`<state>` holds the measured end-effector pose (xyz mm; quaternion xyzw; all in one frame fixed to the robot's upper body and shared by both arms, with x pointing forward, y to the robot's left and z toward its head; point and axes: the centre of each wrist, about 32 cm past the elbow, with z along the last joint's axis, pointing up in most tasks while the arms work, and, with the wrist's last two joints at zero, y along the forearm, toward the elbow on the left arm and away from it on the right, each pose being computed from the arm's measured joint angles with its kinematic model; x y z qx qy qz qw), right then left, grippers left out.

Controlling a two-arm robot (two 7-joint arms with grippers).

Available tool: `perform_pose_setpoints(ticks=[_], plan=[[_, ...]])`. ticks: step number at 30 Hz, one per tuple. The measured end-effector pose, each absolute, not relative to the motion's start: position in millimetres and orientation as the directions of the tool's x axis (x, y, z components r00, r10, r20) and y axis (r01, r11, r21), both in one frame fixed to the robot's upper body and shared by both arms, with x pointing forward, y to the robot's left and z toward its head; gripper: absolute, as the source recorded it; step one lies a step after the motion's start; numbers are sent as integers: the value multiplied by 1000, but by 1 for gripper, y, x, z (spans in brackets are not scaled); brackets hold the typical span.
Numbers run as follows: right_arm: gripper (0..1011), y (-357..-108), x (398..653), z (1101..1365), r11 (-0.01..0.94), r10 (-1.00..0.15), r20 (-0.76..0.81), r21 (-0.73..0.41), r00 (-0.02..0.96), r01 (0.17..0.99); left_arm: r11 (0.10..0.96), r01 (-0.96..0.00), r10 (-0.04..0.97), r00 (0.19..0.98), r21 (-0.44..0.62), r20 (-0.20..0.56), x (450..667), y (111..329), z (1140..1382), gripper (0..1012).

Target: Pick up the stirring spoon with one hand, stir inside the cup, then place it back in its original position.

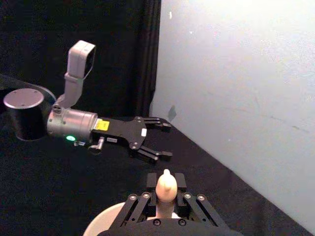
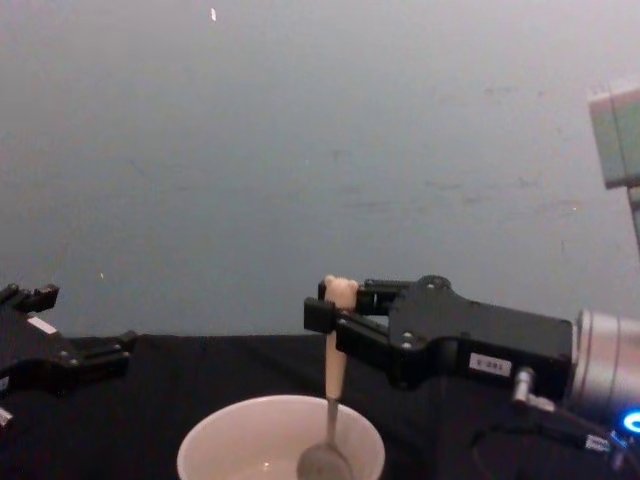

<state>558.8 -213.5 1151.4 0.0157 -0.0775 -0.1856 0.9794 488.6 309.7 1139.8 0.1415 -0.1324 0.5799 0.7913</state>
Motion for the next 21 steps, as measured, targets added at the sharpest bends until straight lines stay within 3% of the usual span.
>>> perform_pose_setpoints(ticks=[13,21], plan=[[211,-203,541,1151,956,-293,122,62,948,288,287,-955,880,292,70,374,489,310,1140,1001],[212,-187,547,1151,961,-273,117,75,955,266,287,-955,880,292,70,374,489,310,1140,1001]])
